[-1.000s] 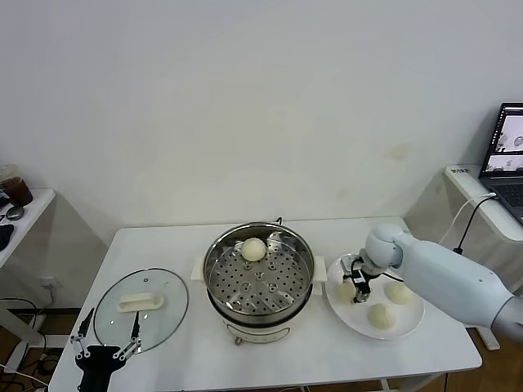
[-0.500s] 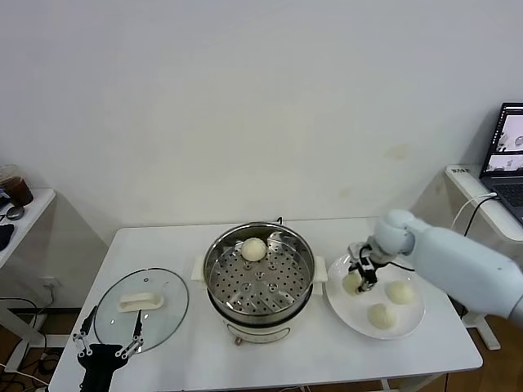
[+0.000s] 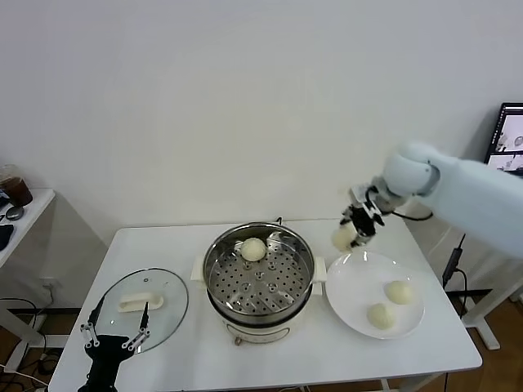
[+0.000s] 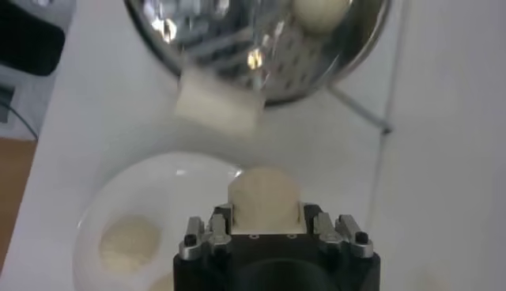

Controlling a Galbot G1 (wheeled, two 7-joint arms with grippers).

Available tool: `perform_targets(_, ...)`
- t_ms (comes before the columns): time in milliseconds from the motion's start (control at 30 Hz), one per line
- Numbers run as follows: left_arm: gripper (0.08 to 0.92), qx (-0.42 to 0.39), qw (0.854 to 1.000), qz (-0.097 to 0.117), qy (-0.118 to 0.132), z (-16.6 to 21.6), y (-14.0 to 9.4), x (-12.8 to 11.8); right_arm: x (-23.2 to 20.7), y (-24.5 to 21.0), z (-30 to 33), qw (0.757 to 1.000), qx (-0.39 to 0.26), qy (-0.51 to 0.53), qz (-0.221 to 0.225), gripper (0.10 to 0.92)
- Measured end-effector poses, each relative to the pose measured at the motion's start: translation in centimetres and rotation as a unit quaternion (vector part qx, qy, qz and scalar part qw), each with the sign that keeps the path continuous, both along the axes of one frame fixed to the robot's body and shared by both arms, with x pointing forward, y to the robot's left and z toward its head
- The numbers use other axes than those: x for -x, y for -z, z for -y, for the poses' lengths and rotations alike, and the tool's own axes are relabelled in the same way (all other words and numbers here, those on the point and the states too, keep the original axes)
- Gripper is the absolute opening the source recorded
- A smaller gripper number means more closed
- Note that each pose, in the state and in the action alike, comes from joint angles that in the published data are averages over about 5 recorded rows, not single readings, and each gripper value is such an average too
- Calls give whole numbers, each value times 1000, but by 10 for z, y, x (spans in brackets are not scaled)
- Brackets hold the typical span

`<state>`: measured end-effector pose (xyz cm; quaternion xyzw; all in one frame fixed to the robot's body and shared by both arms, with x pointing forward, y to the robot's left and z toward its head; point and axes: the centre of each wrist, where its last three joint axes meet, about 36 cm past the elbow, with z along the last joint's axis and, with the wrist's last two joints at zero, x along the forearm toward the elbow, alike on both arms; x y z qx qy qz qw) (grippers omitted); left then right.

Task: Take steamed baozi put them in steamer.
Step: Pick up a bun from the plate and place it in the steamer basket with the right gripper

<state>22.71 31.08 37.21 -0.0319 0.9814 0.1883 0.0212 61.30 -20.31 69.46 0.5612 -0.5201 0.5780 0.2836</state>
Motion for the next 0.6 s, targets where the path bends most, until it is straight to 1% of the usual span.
perform_targets(233,823,-9,1000,8,-5,-1,-1,-3,5,5,-84,1000,-18,-11,-18,548)
perform_targets(433,823,-16,1000,11,-12,-7,1,-2,4,25,-147,999,-15,-6,-30,552)
perform_targets(600,823,-20,1000,13,-17,-12,3,-3,5,44,-187,999,-7,1,-42,552)
